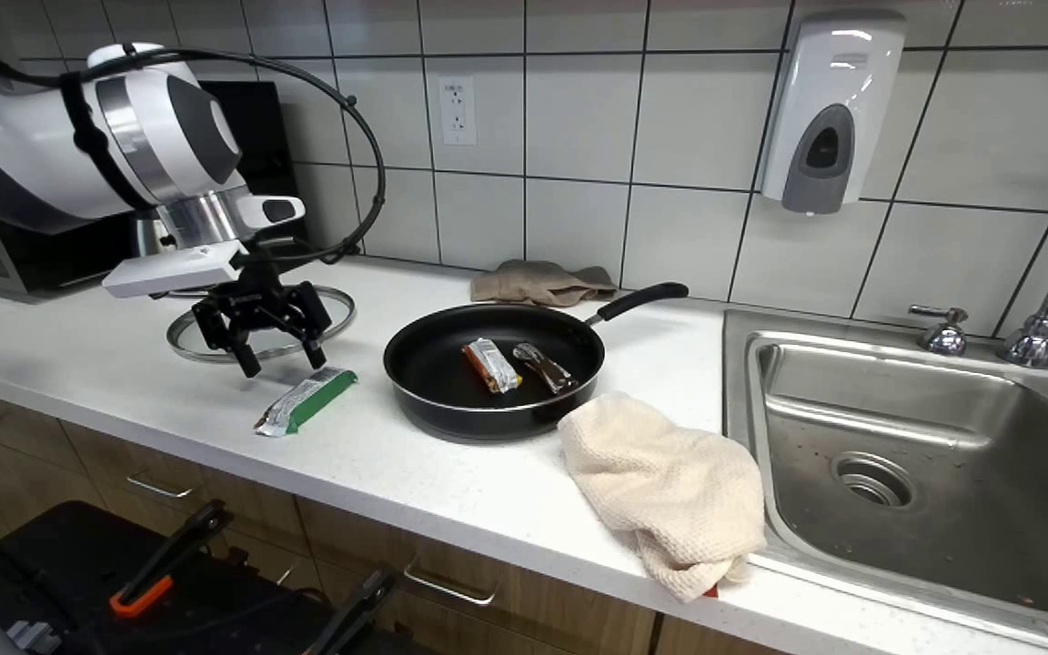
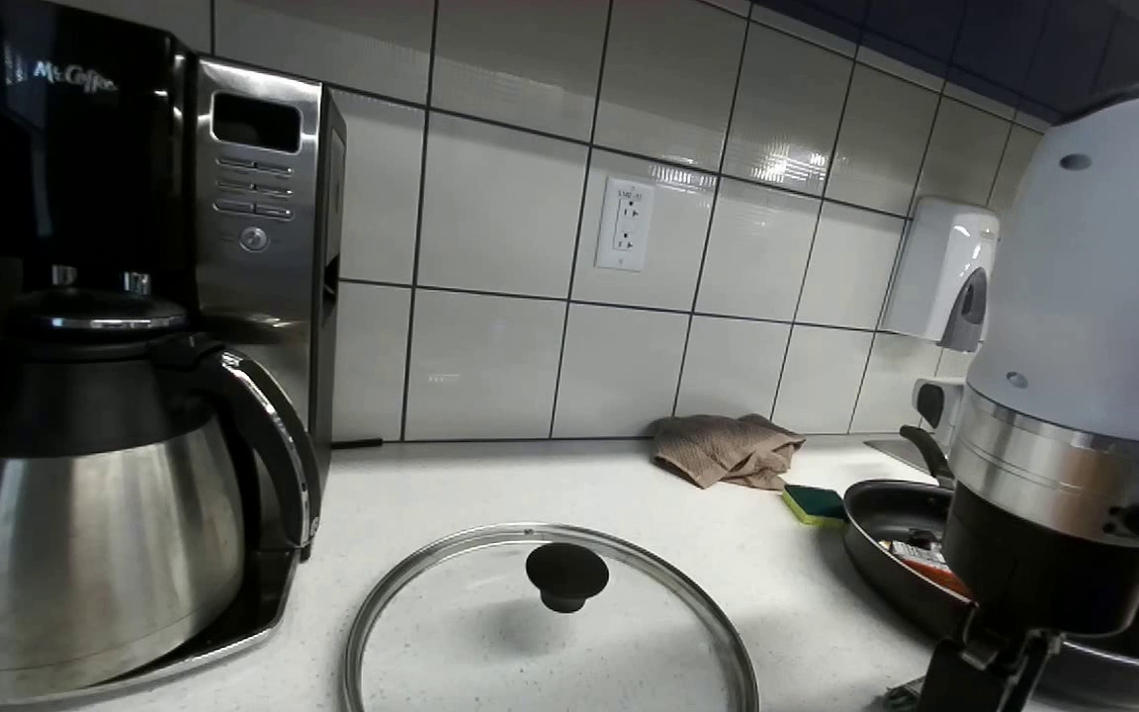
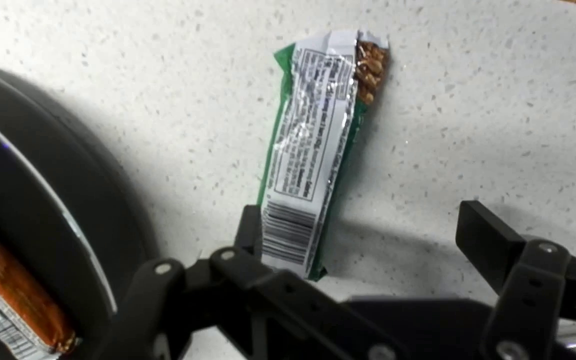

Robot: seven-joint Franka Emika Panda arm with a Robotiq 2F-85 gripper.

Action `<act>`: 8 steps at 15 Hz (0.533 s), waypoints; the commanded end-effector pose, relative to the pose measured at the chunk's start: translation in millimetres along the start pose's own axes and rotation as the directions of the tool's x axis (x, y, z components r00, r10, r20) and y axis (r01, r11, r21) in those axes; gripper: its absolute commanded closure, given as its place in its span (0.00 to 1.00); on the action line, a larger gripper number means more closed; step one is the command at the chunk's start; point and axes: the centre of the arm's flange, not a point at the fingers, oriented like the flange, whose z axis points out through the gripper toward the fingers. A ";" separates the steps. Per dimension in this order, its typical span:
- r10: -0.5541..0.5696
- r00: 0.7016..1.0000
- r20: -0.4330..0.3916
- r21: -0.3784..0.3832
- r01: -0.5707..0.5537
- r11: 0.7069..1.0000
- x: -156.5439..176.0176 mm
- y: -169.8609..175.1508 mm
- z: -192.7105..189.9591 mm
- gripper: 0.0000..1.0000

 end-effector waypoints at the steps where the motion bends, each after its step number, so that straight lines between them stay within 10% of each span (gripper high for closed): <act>1: 0.088 0.996 0.000 -0.011 -0.088 0.996 -24.5 14.7 -1.4 0.00; 8: 0.167 0.986 -0.011 0.019 -0.167 0.986 -25.1 36.4 20.2 0.00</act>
